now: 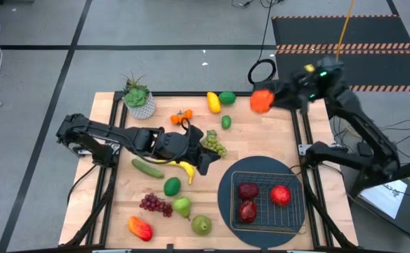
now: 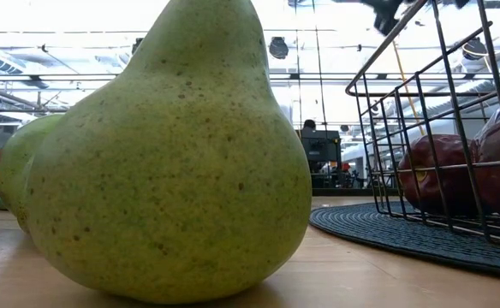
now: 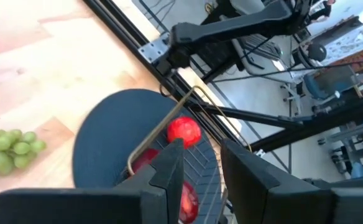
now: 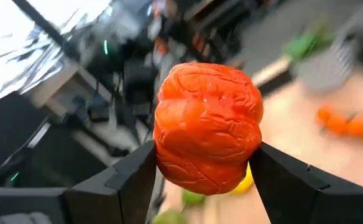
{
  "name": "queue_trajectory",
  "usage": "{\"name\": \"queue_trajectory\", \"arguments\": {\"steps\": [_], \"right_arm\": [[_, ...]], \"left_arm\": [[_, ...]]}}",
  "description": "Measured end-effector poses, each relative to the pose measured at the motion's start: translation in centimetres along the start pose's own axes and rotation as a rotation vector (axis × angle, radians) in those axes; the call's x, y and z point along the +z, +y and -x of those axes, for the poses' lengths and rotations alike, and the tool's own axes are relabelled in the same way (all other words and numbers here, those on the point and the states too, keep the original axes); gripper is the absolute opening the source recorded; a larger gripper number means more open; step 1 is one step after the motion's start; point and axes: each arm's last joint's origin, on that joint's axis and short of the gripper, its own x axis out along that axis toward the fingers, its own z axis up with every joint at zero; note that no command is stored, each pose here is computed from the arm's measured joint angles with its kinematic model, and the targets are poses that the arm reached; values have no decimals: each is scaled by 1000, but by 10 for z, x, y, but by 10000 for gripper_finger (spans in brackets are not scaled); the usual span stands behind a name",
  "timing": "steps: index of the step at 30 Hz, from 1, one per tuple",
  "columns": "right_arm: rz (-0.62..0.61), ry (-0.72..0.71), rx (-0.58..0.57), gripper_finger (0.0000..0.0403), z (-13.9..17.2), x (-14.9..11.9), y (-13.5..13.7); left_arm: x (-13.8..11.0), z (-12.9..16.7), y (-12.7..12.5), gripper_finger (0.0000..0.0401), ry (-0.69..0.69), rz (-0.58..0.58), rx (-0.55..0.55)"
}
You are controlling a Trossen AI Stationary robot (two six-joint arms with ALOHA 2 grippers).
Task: Build produce basket
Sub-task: Put the pumpkin into the gold wire basket
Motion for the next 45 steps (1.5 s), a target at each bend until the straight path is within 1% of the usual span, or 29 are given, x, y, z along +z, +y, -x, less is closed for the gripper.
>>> {"name": "queue_trajectory", "arguments": {"steps": [2,5,10,15,17,19,23,29,35,37,42,45], "right_arm": [[-32,61,46,235,-15,-12,-3],[-58,132,78,235,-32,-30,0],[-125,223,126,235,-46,-58,27],[-217,317,134,235,-46,-89,57],[-246,353,119,235,-46,-100,66],[-263,393,124,235,-49,-111,75],[-266,485,83,235,-56,-138,86],[-330,672,-33,235,-66,-184,84],[-401,830,-181,235,-70,-230,66],[-404,869,-223,235,-71,-242,61],[-357,914,-242,243,-75,-259,57],[-356,898,-200,261,-80,-260,62]], "left_arm": [[3,-1,3,106,-8,4,8],[7,-2,5,106,-16,-4,16],[11,-3,9,106,-25,-9,27],[16,-4,13,106,-34,-26,41],[18,-5,15,106,-39,-30,47],[20,-5,17,106,-44,-33,52],[24,-6,20,106,-52,-51,61],[26,-6,22,106,-48,-61,59],[25,-6,22,106,-19,-62,42],[23,-6,22,106,3,-54,40],[17,-5,21,106,52,-4,40],[12,-4,17,106,65,-7,27]]}}
